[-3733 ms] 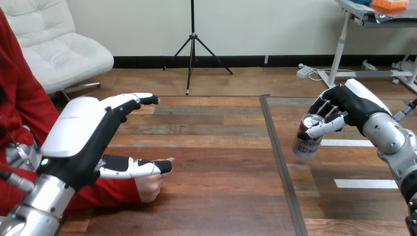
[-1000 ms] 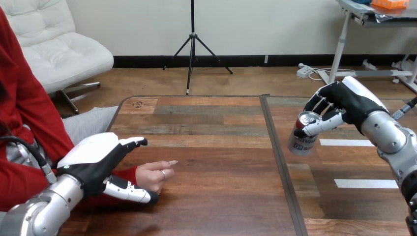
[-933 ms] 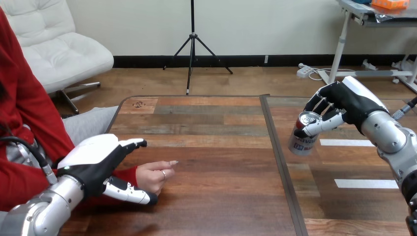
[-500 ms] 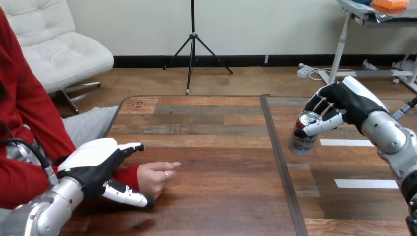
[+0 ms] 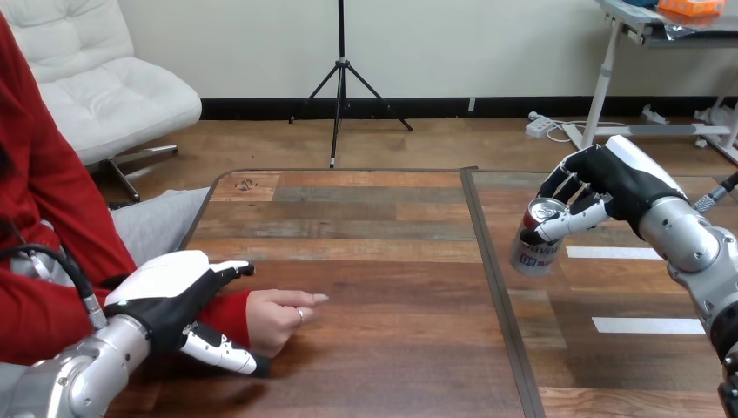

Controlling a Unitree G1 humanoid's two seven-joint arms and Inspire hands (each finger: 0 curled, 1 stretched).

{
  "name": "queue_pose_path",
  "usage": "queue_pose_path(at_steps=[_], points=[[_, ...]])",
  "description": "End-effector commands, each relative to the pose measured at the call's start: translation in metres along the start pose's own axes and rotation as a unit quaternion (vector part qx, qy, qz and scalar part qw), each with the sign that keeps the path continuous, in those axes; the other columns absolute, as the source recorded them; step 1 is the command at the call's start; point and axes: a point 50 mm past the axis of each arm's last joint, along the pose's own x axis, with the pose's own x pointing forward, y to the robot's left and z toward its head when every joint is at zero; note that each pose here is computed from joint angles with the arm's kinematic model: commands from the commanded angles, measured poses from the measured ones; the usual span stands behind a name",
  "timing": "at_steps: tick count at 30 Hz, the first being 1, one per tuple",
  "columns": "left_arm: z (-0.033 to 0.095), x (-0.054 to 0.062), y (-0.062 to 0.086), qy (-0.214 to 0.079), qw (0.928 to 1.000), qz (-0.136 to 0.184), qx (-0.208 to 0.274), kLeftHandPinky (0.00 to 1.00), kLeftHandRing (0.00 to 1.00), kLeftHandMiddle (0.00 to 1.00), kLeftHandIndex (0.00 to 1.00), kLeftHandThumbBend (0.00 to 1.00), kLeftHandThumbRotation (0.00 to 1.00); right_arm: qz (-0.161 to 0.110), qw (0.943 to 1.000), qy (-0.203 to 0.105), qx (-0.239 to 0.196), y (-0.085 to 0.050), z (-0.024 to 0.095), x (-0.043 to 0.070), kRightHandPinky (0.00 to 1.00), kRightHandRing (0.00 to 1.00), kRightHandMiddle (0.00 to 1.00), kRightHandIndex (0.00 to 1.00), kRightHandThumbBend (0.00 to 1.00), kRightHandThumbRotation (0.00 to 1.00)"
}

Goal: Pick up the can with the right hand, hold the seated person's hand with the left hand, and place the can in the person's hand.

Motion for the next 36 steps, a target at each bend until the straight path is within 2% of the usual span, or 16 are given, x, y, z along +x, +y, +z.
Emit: queue_pose_path(at_steps=[1, 4, 11, 13, 22, 28, 36], points=[[0.002, 0.006, 0.026, 0.001, 0.9990, 0.030, 0.033, 0.90, 0.90, 0.90, 0.88, 1.00, 0.37, -0.048, 0.9976, -0.050, 0.007, -0.026, 0.021, 0.002, 0.38, 0.42, 0.45, 0.46, 0.82, 0.00], [0.002, 0.007, 0.025, 0.006, 0.9982, 0.029, 0.052, 0.89, 0.89, 0.89, 0.88, 1.00, 0.37, -0.049, 0.9974, -0.052, 0.009, -0.026, 0.021, 0.002, 0.38, 0.42, 0.45, 0.46, 0.82, 0.00], [0.000, 0.008, 0.023, 0.021, 0.9974, 0.029, 0.062, 0.89, 0.88, 0.87, 0.86, 1.00, 0.33, -0.046, 0.9975, -0.051, 0.013, -0.026, 0.021, 0.002, 0.39, 0.42, 0.45, 0.46, 0.82, 0.00], [-0.001, 0.009, 0.022, 0.024, 0.9966, 0.030, 0.073, 0.87, 0.87, 0.87, 0.85, 1.00, 0.32, -0.045, 0.9976, -0.051, 0.016, -0.026, 0.021, 0.002, 0.39, 0.43, 0.45, 0.46, 0.82, 0.00], [-0.003, 0.011, 0.019, 0.035, 0.9974, 0.034, 0.053, 0.79, 0.84, 0.84, 0.82, 1.00, 0.23, -0.047, 0.9975, -0.051, 0.012, -0.026, 0.021, 0.002, 0.39, 0.43, 0.45, 0.46, 0.82, 0.00], [-0.004, 0.013, 0.016, 0.042, 0.9965, 0.034, 0.064, 0.72, 0.81, 0.82, 0.80, 1.00, 0.17, -0.048, 0.9974, -0.052, 0.014, -0.026, 0.022, 0.002, 0.39, 0.42, 0.45, 0.46, 0.82, 0.00], [-0.005, 0.016, 0.012, 0.048, 0.9939, 0.045, 0.089, 0.69, 0.77, 0.80, 0.77, 1.00, 0.09, -0.048, 0.9977, -0.046, 0.013, -0.025, 0.022, 0.003, 0.38, 0.42, 0.45, 0.46, 0.82, 0.00]])
